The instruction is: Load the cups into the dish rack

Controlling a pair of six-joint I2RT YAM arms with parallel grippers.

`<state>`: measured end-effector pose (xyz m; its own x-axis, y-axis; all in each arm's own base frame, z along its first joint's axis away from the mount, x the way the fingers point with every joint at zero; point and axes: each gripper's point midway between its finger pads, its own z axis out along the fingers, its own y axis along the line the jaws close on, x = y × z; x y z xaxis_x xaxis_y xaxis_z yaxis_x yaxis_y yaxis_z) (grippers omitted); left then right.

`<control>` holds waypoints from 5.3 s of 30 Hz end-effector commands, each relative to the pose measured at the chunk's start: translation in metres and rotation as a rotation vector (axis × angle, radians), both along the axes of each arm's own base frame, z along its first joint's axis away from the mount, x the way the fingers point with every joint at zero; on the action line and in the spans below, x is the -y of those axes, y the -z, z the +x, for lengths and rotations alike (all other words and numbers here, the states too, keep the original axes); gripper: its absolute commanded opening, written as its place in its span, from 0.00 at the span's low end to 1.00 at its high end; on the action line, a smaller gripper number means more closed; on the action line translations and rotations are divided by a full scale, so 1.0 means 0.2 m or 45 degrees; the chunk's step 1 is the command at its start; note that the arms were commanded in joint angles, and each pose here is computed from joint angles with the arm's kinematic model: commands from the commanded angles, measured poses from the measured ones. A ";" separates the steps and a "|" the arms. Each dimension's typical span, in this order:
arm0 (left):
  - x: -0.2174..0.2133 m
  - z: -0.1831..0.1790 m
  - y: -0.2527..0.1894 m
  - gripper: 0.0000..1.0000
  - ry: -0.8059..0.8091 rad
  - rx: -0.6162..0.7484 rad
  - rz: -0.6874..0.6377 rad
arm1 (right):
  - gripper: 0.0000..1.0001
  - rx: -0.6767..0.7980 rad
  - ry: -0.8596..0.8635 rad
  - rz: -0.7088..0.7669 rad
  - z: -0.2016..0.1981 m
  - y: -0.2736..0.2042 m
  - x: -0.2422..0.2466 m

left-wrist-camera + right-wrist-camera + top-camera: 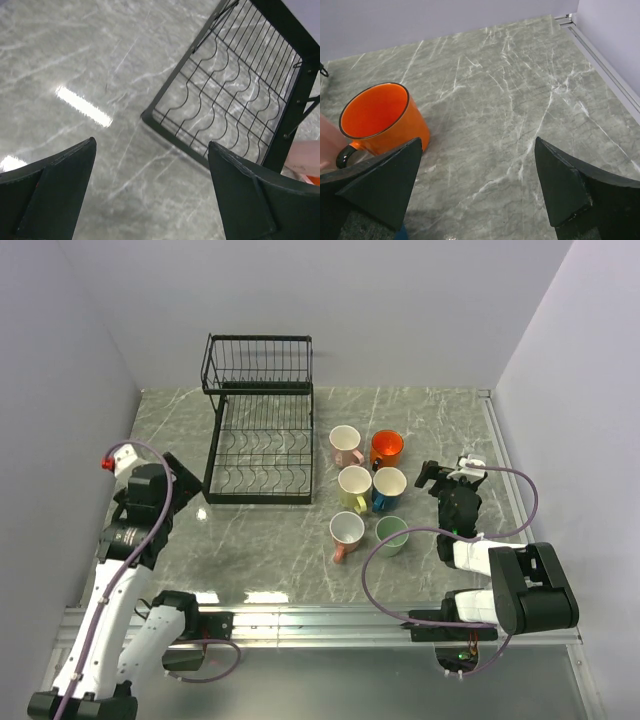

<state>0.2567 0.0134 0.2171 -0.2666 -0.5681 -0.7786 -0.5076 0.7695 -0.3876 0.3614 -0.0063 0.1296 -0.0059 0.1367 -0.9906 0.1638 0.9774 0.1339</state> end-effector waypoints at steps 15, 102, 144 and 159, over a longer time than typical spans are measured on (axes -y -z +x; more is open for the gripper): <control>0.35 -0.09 0.04 0.99 0.394 -0.133 -0.236 | 1.00 0.061 0.014 -0.012 0.01 -0.06 0.01; 1.34 -0.14 -0.93 0.00 1.231 0.214 -0.559 | 1.00 -0.471 -0.457 0.505 -0.37 -1.43 -0.70; 1.54 -0.03 -1.21 0.00 1.760 0.405 -1.257 | 0.63 -0.310 -1.766 1.120 -0.70 -1.67 -1.54; 1.41 0.21 -0.92 0.35 1.288 0.183 -0.919 | 0.00 -0.211 -1.683 1.052 -0.58 -1.82 -1.55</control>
